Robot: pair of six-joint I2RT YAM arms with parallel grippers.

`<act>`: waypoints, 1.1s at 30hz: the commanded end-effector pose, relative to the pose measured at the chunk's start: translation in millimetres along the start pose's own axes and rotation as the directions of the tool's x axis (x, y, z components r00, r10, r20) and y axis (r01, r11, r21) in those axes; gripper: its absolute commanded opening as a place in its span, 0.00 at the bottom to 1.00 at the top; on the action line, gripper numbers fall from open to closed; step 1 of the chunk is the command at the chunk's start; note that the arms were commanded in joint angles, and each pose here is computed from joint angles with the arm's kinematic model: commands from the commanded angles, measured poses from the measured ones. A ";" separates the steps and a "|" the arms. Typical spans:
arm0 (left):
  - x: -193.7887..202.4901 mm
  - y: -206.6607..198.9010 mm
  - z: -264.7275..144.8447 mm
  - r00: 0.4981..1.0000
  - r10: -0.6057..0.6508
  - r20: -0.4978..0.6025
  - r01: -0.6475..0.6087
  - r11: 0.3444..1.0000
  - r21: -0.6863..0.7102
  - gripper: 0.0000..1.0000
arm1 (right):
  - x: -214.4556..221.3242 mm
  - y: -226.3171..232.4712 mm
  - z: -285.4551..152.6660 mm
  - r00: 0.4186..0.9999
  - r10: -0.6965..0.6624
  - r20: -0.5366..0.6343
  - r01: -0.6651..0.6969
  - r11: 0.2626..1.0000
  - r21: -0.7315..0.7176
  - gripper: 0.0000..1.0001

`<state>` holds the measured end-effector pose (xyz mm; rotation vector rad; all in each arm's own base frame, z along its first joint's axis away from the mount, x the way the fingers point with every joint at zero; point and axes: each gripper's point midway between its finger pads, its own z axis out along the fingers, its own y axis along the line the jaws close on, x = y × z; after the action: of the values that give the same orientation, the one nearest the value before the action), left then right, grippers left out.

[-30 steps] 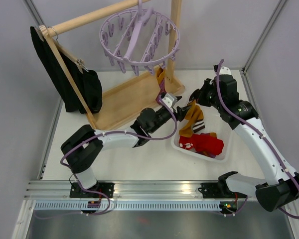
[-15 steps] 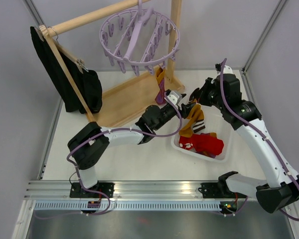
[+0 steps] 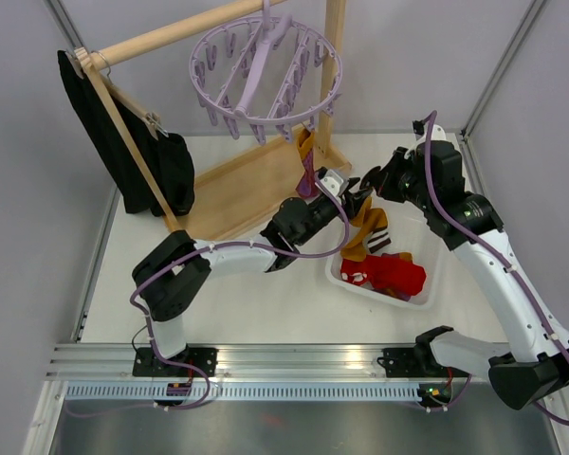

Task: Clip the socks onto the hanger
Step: Pick up the sock from the bin.

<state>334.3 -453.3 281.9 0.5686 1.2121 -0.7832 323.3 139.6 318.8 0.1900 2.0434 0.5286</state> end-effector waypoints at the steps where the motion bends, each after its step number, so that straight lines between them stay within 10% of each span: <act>1: -24.4 -3.6 10.3 0.996 -0.027 0.081 0.027 1.000 0.006 0.43 | -15.5 11.6 -13.9 0.999 0.015 0.042 -0.014 0.999 -0.040 0.00; 9: -17.5 -6.2 11.7 0.999 -0.034 0.033 0.034 0.999 0.017 0.03 | -17.6 12.6 -18.2 0.998 0.007 0.057 -0.005 0.999 -0.050 0.11; 13: -37.8 -7.2 8.0 0.998 -0.041 0.037 0.040 0.999 0.019 0.02 | -25.3 11.3 -24.8 0.996 -0.001 0.089 0.005 0.999 -0.040 0.46; 18: -63.1 -6.4 -3.2 0.998 -0.062 -0.002 0.062 0.998 0.009 0.02 | -55.9 19.1 -41.9 0.987 -0.016 0.162 0.021 0.999 -0.030 0.67; 33: -136.3 7.9 -95.6 0.995 -0.078 -0.058 0.075 0.996 -0.055 0.02 | -97.6 37.8 -55.7 0.965 -0.038 0.259 0.054 0.997 -0.056 0.82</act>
<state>268.5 -363.0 406.7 0.5286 1.2049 -0.8221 319.8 125.6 417.0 0.1811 1.8225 0.5210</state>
